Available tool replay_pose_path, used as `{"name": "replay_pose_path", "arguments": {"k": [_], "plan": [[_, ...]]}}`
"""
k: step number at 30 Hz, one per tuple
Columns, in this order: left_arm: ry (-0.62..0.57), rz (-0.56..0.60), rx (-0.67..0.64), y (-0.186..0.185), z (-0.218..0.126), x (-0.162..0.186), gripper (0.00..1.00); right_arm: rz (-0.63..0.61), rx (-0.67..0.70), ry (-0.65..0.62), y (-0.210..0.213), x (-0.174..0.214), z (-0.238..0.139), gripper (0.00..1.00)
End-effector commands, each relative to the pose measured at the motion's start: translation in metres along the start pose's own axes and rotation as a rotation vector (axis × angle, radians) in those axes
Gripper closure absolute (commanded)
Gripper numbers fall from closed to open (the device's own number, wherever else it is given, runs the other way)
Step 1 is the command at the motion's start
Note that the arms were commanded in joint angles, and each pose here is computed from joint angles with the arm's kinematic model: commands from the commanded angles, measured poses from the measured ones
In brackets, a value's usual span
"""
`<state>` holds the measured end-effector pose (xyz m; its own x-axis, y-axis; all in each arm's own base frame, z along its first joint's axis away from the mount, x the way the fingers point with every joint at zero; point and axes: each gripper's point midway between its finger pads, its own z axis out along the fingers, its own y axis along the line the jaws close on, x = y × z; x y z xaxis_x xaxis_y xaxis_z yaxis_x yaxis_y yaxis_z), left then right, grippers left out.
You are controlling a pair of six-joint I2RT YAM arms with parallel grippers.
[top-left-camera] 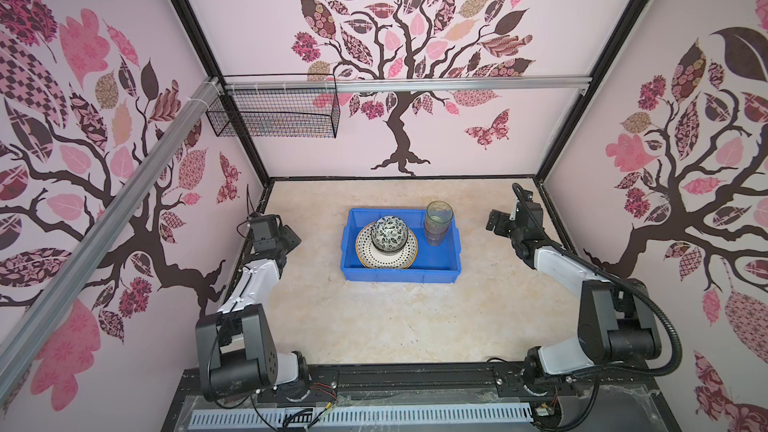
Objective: Place the mixed dishes into the plastic bin
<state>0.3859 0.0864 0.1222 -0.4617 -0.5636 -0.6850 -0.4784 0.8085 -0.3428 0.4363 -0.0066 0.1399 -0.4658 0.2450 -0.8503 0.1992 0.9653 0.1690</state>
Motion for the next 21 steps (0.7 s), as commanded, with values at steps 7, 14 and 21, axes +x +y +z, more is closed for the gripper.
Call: {"name": "replay_pose_path", "arguments": {"k": [7, 14, 21], "plan": [[-0.262, 0.174, 0.015, 0.007, 0.009, -0.018, 0.02, -0.05, 0.057, -0.132, -0.02, 0.006, 0.0, 0.01], [-0.286, 0.227, 0.114, -0.003, 0.013, -0.002, 0.02, -0.059, 0.068, -0.194, -0.03, 0.021, -0.01, 0.0], [-0.324, 0.283, 0.185, -0.014, 0.008, 0.009, 0.02, -0.093, -0.034, -0.302, -0.021, 0.04, -0.026, 0.0]]}}
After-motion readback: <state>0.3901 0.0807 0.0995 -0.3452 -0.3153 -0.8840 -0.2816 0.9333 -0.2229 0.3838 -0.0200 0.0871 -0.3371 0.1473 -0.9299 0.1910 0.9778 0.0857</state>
